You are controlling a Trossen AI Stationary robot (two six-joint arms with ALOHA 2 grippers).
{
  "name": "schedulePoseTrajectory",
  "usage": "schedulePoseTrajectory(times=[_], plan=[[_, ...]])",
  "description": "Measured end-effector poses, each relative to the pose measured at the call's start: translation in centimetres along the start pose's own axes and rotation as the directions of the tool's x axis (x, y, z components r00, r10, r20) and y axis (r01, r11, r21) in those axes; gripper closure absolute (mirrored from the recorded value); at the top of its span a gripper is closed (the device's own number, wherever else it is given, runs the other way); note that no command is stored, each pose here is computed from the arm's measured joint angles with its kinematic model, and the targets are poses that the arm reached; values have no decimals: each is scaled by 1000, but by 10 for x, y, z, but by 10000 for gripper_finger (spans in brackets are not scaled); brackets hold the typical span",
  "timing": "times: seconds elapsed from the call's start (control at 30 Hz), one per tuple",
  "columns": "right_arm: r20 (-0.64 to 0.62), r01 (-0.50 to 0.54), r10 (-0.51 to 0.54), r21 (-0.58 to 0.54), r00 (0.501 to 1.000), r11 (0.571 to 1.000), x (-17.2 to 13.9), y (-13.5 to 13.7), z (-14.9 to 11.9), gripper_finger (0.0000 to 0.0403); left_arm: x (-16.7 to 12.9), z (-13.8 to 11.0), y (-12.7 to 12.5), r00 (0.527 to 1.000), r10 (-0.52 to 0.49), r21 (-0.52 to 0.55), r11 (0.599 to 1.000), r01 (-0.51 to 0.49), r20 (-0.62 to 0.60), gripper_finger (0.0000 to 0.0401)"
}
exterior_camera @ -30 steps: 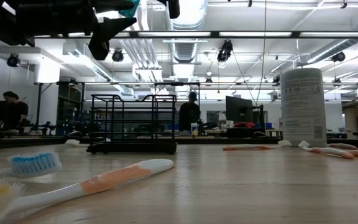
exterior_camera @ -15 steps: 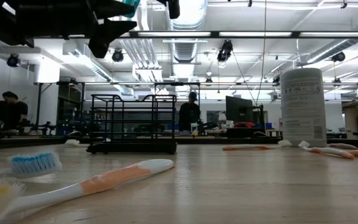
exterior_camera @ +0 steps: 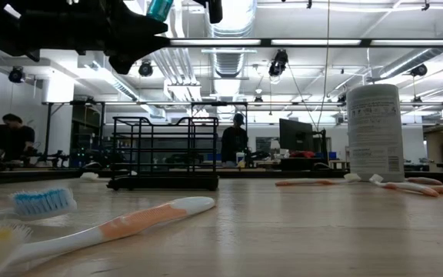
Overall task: Pick & Place toothbrushing station
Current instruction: Put the blue mouthwash into the middle section of the wire organizer
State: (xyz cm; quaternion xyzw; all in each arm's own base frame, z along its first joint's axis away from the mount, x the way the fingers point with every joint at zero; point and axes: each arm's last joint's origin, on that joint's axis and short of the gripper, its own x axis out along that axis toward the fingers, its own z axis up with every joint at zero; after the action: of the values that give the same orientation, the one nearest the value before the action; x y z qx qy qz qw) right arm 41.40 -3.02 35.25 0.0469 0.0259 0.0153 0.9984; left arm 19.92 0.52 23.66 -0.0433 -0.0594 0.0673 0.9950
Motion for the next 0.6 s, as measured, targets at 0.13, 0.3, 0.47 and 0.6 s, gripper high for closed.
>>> schedulePoseTrajectory(times=[0.13, 0.3, 0.47, 0.6], plan=[[0, 0, 0, -2, 1000, 1000, 0, 0, 0, 305, 0, -1, 0, 1000, -1, 1, 1000, 1, -10, 215], [0, 0, 0, 4, 1000, 1000, 0, 0, 0, 305, -2, 1, 0, 1000, -13, -5, 1000, 13, -10, 215], [-24, 2, -1, 7, 1000, 1000, 0, 0, -2, 305, -9, 6, 0, 1000, -13, -5, 1000, 13, -18, 215], [-37, 3, -2, 8, 999, 1000, 0, 0, -4, 305, -18, 11, 1, 1000, -12, -4, 1000, 12, -27, 215]])
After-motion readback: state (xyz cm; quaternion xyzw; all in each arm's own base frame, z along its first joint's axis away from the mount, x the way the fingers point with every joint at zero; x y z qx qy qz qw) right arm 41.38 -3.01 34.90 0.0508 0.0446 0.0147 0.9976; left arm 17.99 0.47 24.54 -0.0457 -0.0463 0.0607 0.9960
